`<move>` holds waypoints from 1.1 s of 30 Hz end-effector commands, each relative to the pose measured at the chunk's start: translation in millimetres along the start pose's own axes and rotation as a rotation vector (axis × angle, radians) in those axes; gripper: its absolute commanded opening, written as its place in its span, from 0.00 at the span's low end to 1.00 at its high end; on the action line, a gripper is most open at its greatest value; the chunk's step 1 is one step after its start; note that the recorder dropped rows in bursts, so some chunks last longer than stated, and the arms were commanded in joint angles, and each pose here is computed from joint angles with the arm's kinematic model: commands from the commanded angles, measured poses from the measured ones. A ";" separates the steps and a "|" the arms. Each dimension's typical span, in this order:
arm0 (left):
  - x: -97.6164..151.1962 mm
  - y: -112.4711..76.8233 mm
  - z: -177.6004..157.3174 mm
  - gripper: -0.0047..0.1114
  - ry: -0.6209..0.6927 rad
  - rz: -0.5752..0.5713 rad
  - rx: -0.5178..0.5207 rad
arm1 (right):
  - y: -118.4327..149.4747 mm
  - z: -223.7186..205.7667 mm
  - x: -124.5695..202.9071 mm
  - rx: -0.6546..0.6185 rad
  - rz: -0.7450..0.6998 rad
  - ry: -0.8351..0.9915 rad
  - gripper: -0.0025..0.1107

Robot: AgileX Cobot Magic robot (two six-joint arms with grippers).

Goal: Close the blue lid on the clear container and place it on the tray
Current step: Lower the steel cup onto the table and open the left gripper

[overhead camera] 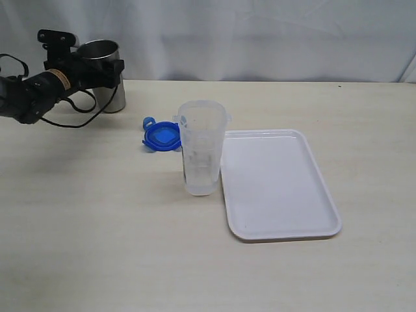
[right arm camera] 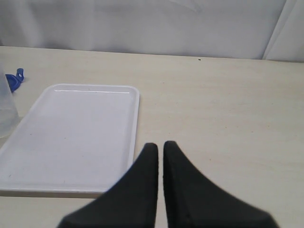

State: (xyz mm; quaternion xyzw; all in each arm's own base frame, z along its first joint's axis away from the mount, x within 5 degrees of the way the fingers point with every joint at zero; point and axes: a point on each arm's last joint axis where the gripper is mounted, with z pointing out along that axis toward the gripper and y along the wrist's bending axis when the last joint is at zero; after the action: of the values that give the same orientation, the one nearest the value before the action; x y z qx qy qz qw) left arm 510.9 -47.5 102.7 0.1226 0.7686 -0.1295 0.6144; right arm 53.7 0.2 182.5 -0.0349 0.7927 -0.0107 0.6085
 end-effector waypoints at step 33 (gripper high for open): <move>4.7 -0.4 0.9 0.64 0.096 0.046 -0.012 | 0.2 -0.1 0.4 -0.002 0.008 -0.005 0.06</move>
State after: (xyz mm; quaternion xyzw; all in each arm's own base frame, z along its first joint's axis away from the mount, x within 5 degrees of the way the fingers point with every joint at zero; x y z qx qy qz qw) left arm 511.1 -48.7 102.2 0.1474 0.7747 -0.1189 0.6033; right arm 53.7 0.2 182.5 -0.0349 0.7927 -0.0107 0.6085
